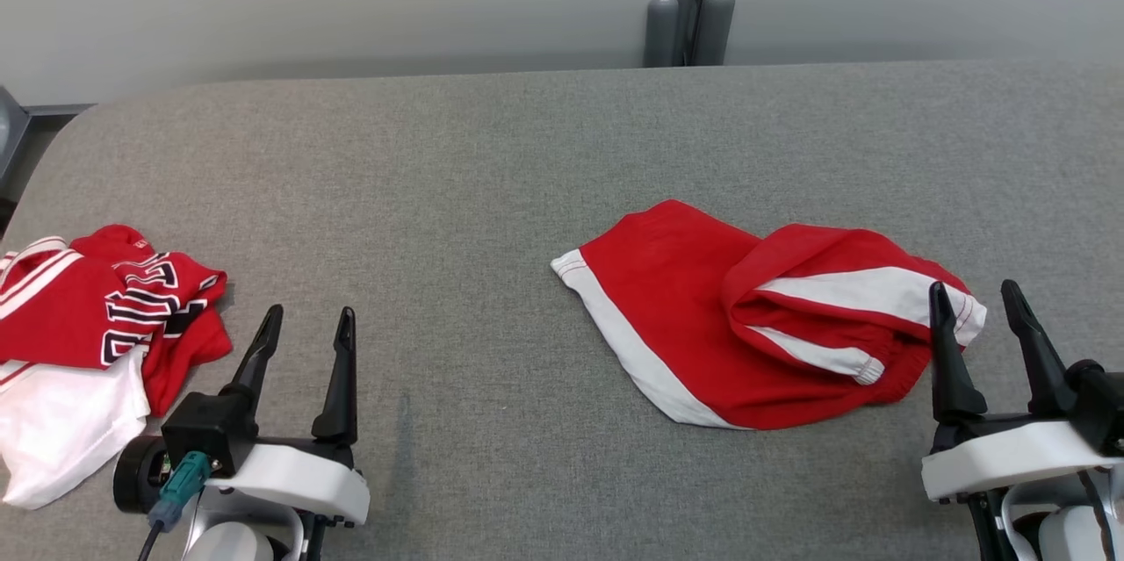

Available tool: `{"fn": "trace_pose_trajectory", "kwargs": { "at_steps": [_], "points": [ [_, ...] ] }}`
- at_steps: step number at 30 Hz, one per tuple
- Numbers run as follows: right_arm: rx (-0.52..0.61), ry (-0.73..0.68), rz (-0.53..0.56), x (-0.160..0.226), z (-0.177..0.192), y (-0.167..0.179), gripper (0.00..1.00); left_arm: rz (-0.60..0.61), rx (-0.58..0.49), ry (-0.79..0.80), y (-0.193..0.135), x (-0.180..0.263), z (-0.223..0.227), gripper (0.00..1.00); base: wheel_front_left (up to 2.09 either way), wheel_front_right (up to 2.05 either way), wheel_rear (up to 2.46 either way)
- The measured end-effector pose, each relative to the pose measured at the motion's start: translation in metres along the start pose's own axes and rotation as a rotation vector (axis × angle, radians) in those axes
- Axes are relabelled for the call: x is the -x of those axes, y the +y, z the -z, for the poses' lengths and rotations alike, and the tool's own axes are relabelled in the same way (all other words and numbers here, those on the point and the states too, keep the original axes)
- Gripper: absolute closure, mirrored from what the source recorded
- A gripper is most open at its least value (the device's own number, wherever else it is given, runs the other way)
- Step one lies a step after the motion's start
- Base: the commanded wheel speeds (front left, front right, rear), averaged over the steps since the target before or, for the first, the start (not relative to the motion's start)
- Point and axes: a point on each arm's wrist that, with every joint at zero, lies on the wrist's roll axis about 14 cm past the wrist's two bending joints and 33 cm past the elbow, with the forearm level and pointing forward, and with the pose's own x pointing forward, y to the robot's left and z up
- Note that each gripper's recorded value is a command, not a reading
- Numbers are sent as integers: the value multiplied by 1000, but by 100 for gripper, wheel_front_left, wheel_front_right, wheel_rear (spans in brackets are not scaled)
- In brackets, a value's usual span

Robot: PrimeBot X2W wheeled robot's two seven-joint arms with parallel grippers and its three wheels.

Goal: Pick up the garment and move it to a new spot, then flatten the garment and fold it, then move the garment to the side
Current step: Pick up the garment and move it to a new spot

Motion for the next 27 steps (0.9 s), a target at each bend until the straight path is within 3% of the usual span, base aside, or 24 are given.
{"fn": "trace_pose_trajectory", "kwargs": {
  "at_steps": [27],
  "points": [
    [-3,16,-30,18,-5,12,0,-17,1,8,1,20,-5,0,0,0,0]
  ]
}}
